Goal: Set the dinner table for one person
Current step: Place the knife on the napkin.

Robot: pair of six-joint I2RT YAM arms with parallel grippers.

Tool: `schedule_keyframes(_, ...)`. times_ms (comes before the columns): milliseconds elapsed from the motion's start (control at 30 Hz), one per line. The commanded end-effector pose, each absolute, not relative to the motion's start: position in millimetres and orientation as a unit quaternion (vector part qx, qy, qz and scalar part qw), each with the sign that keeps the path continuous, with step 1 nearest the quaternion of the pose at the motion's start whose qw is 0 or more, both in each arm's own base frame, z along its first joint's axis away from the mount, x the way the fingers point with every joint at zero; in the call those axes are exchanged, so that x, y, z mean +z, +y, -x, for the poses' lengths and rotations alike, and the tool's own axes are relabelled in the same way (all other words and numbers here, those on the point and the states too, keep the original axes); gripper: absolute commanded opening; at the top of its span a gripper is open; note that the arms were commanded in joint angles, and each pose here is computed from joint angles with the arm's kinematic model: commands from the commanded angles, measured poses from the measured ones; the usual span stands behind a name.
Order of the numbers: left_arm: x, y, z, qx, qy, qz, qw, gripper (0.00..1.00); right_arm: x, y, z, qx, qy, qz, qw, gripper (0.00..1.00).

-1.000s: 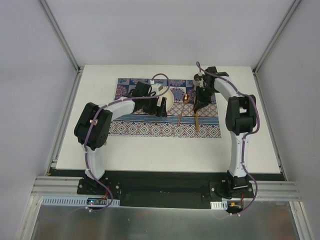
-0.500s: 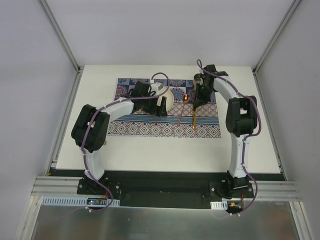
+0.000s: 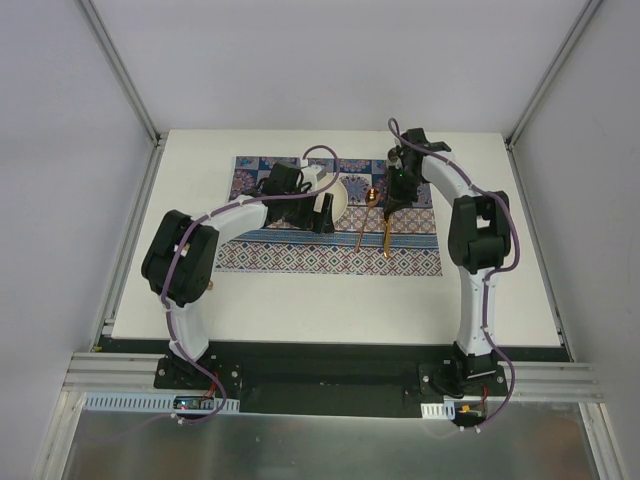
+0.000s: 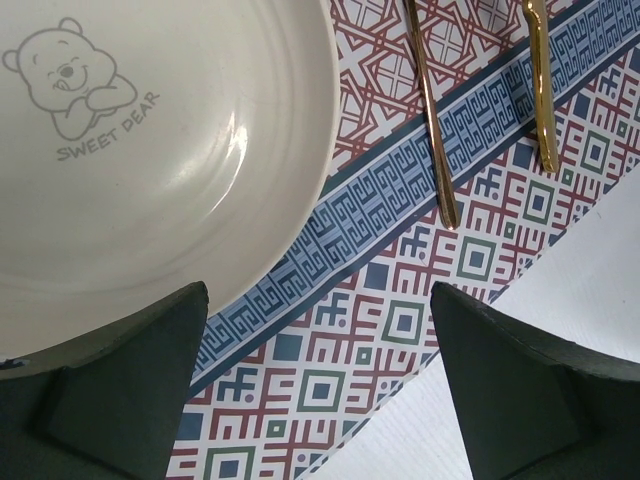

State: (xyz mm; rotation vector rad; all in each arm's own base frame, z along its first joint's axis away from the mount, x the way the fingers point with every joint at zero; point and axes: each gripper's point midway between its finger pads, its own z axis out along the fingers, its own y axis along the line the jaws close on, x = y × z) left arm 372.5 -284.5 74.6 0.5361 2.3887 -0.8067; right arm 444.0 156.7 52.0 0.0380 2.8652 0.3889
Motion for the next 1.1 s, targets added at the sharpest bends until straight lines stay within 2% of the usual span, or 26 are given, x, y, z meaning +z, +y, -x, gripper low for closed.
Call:
schedule_keyframes(0,101.3,-289.7,-370.7,-0.304,0.874,-0.217,0.311,0.93,58.2,161.4,-454.0,0.134,0.981,-0.020,0.137,0.00)
schedule_keyframes(833,100.2,-290.0,-374.2,-0.300,0.874,-0.220,0.314,0.93,35.4,160.9,-455.9,0.114,0.986,-0.028,0.117,0.01)
schedule_keyframes(1067,102.0,-289.6,-374.1,-0.299,0.873,-0.221,0.315,0.93,34.2,163.1,-454.5,0.119,0.986,-0.026,0.115,0.22)
